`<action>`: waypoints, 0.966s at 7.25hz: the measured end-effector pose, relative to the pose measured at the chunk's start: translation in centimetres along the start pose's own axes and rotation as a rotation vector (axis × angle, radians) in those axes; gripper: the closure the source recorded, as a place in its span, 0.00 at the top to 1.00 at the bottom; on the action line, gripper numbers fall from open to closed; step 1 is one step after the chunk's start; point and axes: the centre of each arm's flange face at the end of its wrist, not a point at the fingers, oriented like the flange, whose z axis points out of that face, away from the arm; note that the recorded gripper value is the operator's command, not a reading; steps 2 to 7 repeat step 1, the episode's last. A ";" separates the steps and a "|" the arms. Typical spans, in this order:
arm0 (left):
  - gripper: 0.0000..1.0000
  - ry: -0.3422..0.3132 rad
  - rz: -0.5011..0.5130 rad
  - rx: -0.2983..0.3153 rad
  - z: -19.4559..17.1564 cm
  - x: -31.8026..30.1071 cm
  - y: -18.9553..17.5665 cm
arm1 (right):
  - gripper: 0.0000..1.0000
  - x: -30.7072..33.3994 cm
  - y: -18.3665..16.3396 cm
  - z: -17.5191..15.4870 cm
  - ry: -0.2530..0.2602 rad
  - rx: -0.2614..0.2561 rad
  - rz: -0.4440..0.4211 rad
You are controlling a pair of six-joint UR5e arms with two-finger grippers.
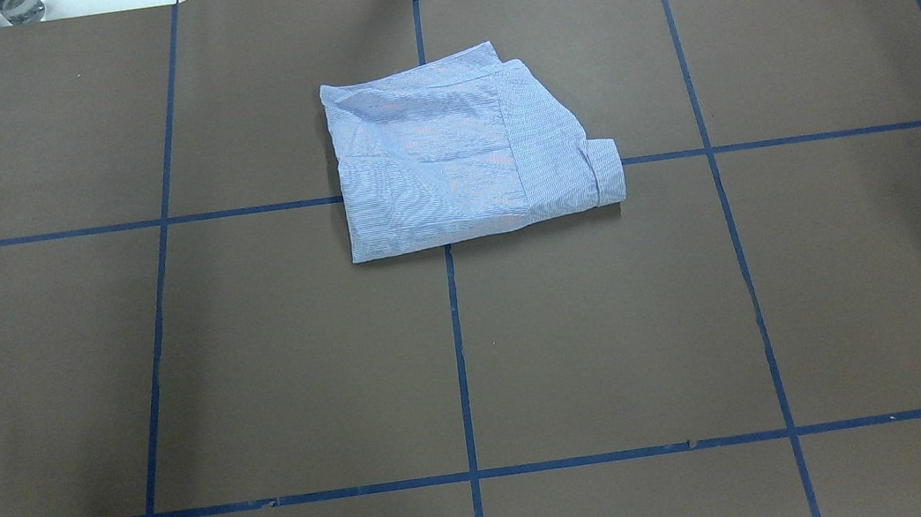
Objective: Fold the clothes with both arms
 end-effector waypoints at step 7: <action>0.99 0.000 0.000 0.000 0.0 0.0 0.0 | 1.00 0.0 0.0 0.1 -0.003 -0.002 0.001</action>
